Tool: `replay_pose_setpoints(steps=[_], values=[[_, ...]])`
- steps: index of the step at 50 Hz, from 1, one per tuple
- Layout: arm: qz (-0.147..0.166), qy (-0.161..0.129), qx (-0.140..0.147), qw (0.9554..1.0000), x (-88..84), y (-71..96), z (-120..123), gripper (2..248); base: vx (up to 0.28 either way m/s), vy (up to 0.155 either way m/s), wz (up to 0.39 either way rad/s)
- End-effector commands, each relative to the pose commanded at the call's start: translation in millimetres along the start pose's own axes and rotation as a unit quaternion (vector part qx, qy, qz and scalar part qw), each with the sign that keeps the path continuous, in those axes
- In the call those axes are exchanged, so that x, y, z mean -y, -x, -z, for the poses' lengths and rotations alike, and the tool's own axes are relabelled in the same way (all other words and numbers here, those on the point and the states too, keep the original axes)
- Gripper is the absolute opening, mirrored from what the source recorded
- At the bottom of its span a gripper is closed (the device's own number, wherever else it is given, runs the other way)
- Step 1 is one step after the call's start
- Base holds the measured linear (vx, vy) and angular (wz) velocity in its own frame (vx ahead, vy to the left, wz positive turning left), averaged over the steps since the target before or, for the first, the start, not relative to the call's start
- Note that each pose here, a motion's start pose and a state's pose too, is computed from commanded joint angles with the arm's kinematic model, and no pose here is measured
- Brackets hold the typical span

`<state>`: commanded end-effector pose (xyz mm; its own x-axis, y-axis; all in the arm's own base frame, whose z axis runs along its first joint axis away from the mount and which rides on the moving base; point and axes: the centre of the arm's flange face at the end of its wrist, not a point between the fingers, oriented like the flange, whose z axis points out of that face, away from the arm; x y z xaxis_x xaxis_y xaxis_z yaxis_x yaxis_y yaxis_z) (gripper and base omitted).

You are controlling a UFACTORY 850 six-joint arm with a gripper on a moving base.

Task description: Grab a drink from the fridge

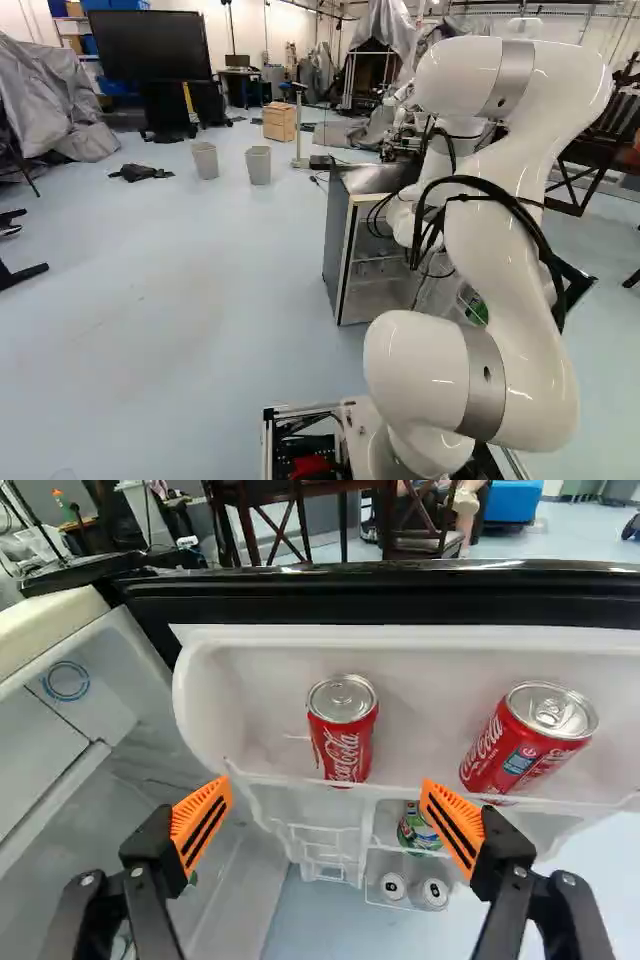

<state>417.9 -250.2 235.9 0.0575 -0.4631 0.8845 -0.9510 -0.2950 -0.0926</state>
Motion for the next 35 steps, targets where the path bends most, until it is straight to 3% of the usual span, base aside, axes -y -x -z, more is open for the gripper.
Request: replay_pose_setpoints(steps=[35], values=[[-0.015,0.014,-0.008,0.9997,-1.9,-9.8,-24,247,0.000,0.000,0.000]])
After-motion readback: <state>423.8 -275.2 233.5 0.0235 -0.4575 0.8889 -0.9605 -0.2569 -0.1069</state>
